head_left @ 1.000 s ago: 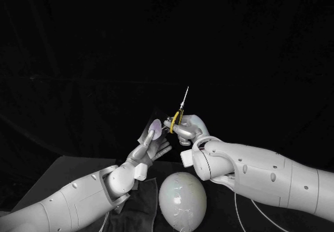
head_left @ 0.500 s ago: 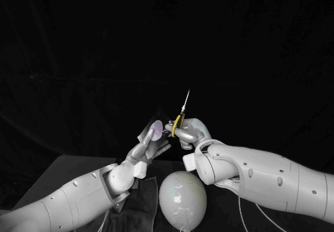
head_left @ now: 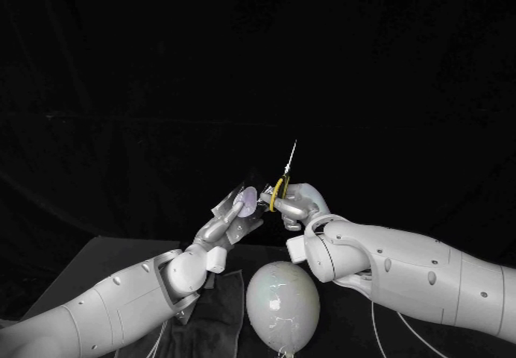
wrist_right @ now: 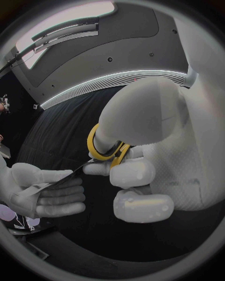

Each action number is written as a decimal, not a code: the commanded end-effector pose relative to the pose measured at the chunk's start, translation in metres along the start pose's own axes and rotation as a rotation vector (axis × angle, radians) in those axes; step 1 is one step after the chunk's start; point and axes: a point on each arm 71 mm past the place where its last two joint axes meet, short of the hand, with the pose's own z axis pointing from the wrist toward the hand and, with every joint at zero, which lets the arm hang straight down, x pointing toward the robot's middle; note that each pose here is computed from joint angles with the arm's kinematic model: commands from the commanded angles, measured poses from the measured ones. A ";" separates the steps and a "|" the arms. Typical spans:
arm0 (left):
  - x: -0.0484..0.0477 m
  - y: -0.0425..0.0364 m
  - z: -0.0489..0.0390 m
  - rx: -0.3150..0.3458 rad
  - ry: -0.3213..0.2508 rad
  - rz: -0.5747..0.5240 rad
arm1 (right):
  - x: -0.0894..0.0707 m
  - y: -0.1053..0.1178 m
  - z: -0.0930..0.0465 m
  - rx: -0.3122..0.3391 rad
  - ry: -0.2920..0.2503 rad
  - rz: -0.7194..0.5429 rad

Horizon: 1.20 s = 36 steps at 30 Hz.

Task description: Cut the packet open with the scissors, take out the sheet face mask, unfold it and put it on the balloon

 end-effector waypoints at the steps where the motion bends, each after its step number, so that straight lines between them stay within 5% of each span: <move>1: 0.0145 0.0063 0.0022 -0.046 0.119 0.028 | 0.004 -0.001 0.001 0.000 0.029 -0.008; 28: 0.0061 0.0010 0.0008 -0.040 0.079 0.077 | 0.001 -0.012 0.002 0.058 0.075 -0.054; 36: -0.0010 -0.0026 0.0015 -0.013 0.010 0.134 | -0.002 -0.014 0.002 0.061 0.079 -0.058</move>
